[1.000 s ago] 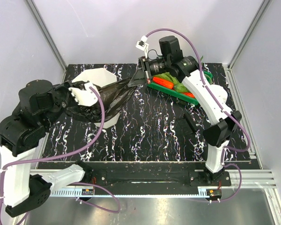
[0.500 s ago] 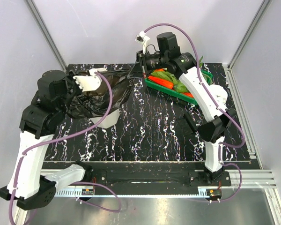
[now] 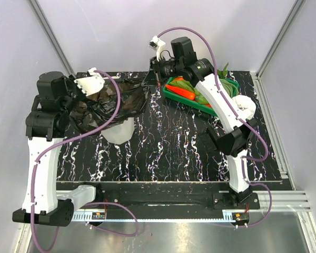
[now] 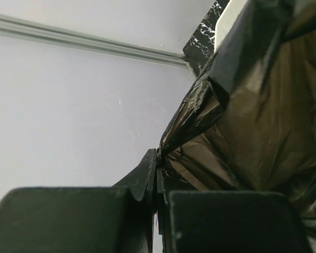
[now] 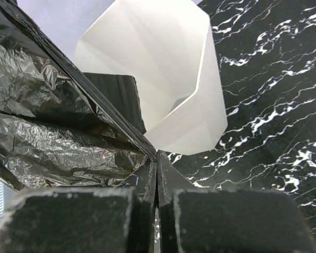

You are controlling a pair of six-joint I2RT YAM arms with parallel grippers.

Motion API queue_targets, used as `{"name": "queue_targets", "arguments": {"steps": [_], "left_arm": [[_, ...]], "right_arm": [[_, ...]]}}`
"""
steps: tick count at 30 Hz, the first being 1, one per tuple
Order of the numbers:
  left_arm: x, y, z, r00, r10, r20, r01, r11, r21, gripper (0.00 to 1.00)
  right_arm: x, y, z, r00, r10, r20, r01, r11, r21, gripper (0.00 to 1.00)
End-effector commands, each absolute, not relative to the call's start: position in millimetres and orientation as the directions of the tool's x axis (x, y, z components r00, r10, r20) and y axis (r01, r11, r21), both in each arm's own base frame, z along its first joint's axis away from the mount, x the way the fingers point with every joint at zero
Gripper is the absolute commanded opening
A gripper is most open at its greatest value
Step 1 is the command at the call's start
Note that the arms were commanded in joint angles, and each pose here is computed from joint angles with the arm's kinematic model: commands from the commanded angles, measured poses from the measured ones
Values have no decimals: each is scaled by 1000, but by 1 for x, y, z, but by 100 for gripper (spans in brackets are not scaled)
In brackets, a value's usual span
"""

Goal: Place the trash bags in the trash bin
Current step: Place the trash bag in the trash bin.

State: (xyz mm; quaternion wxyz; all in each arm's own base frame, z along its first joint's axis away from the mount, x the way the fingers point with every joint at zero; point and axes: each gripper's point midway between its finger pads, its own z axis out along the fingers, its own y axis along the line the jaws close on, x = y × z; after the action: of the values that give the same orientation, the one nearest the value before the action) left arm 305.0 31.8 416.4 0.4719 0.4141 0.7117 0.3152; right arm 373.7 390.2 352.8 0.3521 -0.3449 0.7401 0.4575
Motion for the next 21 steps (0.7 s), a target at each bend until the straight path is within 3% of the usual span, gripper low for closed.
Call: {"name": "queue_targets", "arguments": {"steps": [1,7,21], "left_arm": [[310,31,427,-175,849,-499,269,528,805,0],[327,60,415,-249,822,-512,240,564,790,0],[389,83,429,-217,693,-688,91,716,692,0]], "right_arm": [[390,386,368,-435,-166,-885,-852,394,345,0],[404,387,355,-413,-192,-890,-853,423,305,0],[419,400,349,-406,-171,-898,-861,401,312,0]]}}
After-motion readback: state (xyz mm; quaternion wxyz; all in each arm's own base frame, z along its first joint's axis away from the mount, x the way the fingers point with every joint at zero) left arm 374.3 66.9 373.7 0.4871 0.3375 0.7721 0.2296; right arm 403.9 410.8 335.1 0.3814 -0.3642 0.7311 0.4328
